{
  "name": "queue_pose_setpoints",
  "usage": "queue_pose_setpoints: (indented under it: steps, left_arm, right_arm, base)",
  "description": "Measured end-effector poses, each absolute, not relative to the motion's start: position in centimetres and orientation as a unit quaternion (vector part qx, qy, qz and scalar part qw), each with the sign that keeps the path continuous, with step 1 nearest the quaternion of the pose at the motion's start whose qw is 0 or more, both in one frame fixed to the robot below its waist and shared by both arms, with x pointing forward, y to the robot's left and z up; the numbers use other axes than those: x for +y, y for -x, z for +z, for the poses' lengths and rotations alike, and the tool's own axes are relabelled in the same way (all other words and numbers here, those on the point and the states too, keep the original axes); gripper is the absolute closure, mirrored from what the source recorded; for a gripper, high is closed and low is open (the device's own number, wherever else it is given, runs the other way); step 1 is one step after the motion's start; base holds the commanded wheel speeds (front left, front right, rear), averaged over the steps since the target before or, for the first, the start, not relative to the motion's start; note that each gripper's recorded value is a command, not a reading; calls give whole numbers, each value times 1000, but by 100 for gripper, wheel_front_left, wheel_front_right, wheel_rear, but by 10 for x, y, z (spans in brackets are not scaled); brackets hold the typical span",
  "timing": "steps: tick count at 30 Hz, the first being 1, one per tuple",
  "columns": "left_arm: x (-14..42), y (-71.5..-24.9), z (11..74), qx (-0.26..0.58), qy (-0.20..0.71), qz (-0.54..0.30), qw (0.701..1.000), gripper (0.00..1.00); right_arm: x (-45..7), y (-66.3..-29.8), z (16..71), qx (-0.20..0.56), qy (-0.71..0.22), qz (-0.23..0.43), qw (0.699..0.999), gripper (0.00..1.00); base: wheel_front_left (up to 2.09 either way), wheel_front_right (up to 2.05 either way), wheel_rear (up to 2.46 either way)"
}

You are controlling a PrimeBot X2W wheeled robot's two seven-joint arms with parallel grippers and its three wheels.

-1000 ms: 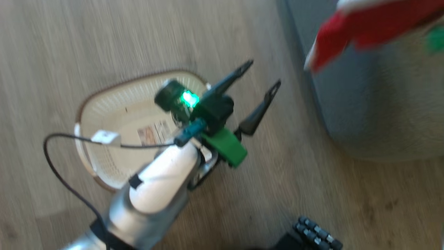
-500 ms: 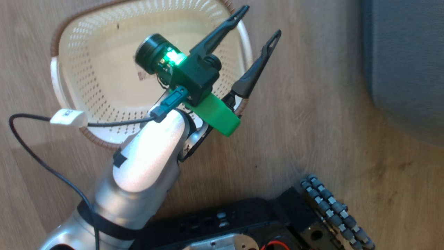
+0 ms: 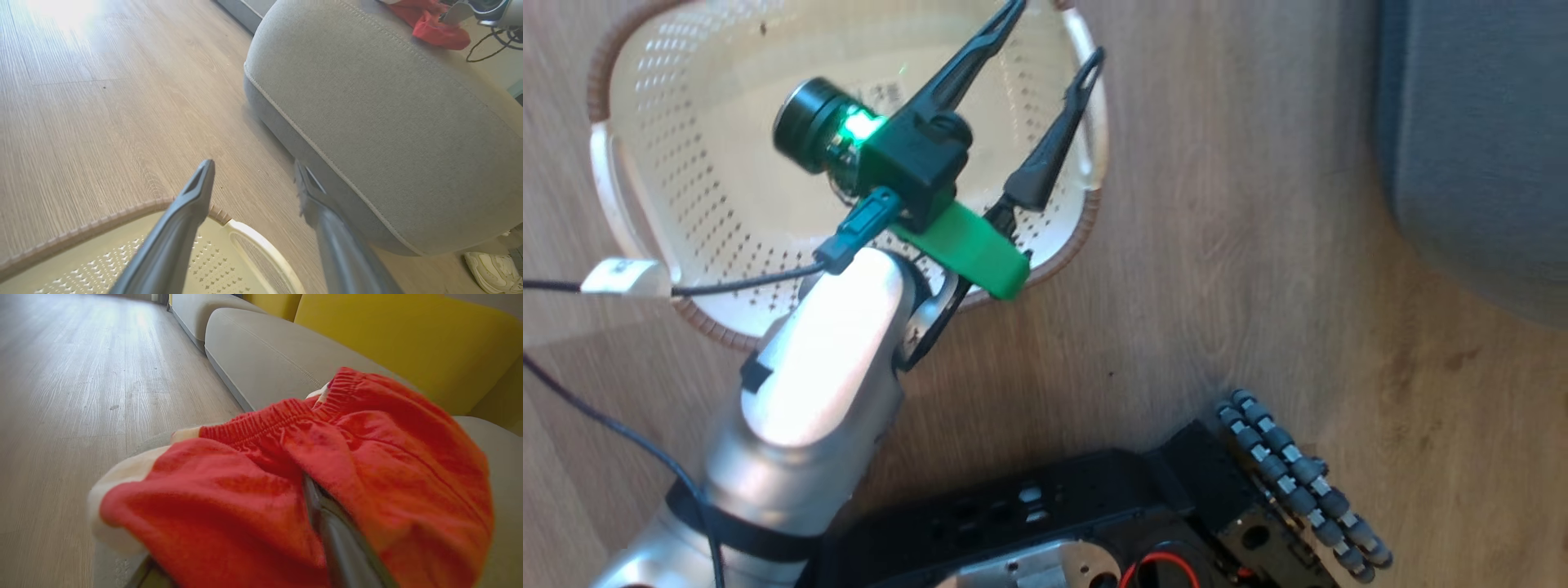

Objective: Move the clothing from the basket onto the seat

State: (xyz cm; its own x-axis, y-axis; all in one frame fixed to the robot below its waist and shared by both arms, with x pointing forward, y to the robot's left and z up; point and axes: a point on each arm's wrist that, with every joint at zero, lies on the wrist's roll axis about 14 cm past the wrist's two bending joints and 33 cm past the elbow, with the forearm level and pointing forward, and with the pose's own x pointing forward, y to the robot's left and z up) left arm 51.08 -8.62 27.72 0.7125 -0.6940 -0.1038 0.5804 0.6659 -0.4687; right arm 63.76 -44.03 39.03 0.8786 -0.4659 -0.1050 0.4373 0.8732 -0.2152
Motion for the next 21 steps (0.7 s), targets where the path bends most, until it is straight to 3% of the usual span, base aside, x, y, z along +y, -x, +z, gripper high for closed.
queue_pose_setpoints:
  steps: [4, 11, 16, 21]
  left_arm:
    - [-91, -505, 301, 128, 205, -361, 901, 0]
    - [-81, -498, 347, 116, 207, -339, 910, 0]
    - [-58, -480, 367, 127, 205, -300, 923, 0]
    - [-29, -468, 393, 114, 193, -255, 940, 0]
  right_arm:
    - [-437, -617, 414, 69, 102, -224, 967, 0]
    - [-421, -547, 450, 57, 125, -193, 972, 0]
    - [-390, -504, 487, 9, 116, -165, 979, 0]
    - [-342, -467, 491, -4, 84, -128, 988, 0]
  base:
    - [0, 0, 0]
    - [0, 0, 0]
    - [0, 0, 0]
    - [0, 0, 0]
